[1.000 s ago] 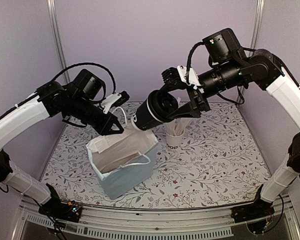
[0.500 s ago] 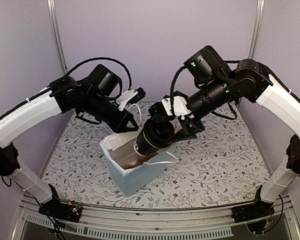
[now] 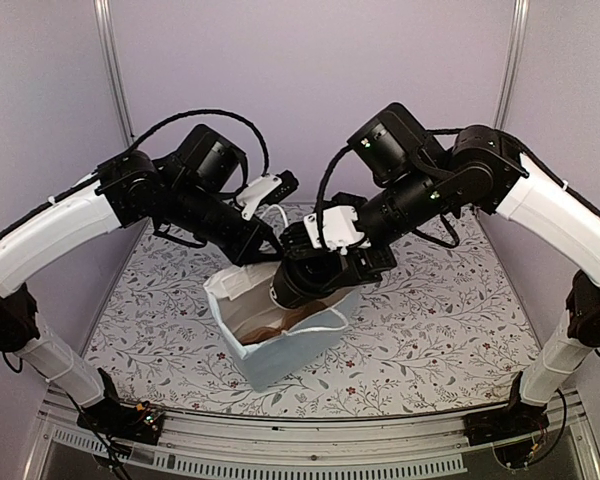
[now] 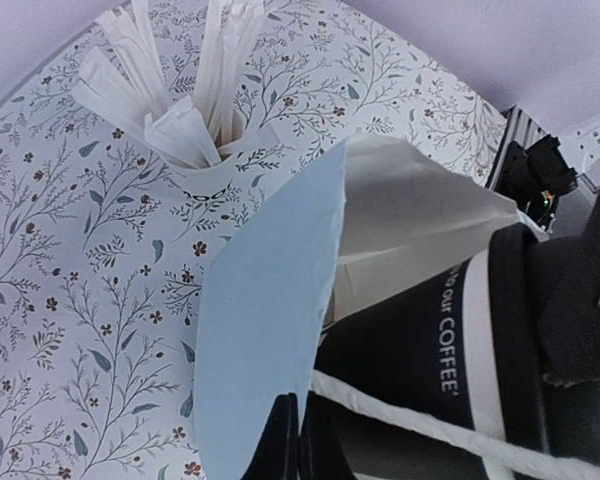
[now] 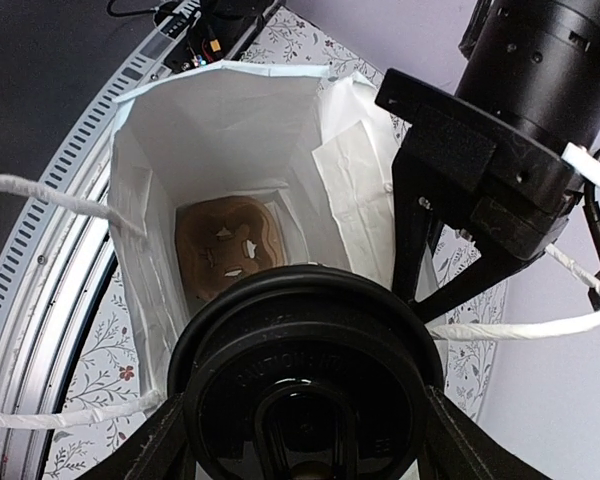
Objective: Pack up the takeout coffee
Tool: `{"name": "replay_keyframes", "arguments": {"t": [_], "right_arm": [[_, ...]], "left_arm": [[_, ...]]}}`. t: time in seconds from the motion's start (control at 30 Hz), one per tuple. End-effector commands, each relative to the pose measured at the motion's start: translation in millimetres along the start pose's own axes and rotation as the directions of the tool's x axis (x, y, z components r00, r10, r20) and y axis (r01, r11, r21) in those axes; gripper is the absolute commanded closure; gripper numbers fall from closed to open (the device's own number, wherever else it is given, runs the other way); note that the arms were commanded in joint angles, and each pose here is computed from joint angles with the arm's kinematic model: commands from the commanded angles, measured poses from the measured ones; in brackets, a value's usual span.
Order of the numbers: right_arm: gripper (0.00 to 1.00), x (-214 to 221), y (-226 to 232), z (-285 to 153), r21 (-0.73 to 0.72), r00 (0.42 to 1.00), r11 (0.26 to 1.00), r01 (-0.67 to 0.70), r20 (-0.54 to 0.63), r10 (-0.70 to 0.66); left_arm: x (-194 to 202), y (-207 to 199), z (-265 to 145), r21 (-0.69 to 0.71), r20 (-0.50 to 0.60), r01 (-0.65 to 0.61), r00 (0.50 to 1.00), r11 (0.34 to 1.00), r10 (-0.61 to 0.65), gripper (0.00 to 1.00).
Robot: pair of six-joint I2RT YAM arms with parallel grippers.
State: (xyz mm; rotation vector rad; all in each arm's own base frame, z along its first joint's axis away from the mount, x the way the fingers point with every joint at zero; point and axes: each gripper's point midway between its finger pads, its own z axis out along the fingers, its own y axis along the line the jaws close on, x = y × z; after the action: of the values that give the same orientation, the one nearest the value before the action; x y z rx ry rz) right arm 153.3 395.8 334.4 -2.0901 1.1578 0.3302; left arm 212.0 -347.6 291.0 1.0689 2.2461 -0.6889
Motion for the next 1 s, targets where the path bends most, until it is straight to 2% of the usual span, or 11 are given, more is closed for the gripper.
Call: {"name": "replay_keyframes", "arguments": {"t": [0.0,0.23,0.3,0.43,0.53,0.67,0.8,0.87,0.97], "right_arm": [[0.40,3.2,-4.7,14.9,0.019,0.999,1.000,0.010,-0.041,-0.009],[0.41,17.2,-2.7,32.8,0.014,0.994,1.000,0.009,-0.108,-0.008],[0.41,21.5,-1.2,36.6,0.012,0.992,1.000,0.009,-0.124,-0.007],[0.41,29.5,5.2,41.5,-0.001,0.989,1.000,0.007,-0.151,-0.007],[0.41,36.5,10.8,44.0,-0.004,0.986,1.000,0.007,-0.169,-0.008],[0.41,41.3,17.1,42.1,-0.006,0.984,1.000,0.006,-0.179,-0.007],[0.42,47.2,24.7,37.5,-0.008,0.982,1.000,0.002,-0.190,-0.003],[0.42,50.7,28.5,35.7,-0.010,0.980,1.000,0.001,-0.197,-0.003],[0.42,54.4,34.5,32.0,-0.013,0.980,1.000,0.006,-0.201,-0.008]], "left_arm": [[-14.2,-1.7,1.2,-0.020,0.042,-0.010,0.999,1.000,0.011,1.00],[-20.0,-5.3,-2.1,-0.028,0.048,-0.029,0.998,0.999,0.030,1.00],[-22.0,-5.5,-4.0,-0.039,0.051,-0.033,0.998,0.999,0.035,0.91],[-24.0,-7.8,-7.7,-0.047,0.061,-0.040,0.997,0.998,0.043,0.62],[-28.0,-12.2,-15.2,-0.041,0.080,-0.049,0.995,0.998,0.052,0.47],[-40.3,-30.8,-42.3,0.015,0.155,-0.092,0.984,0.996,0.089,0.42],[-54.3,-32.6,-87.7,-0.013,0.291,-0.114,0.950,0.993,0.113,0.38],[-57.0,-22.4,-102.8,-0.069,0.347,-0.096,0.931,0.993,0.114,0.34],[-51.6,8.5,-98.6,-0.151,0.368,-0.029,0.926,0.988,0.083,0.31]]}}
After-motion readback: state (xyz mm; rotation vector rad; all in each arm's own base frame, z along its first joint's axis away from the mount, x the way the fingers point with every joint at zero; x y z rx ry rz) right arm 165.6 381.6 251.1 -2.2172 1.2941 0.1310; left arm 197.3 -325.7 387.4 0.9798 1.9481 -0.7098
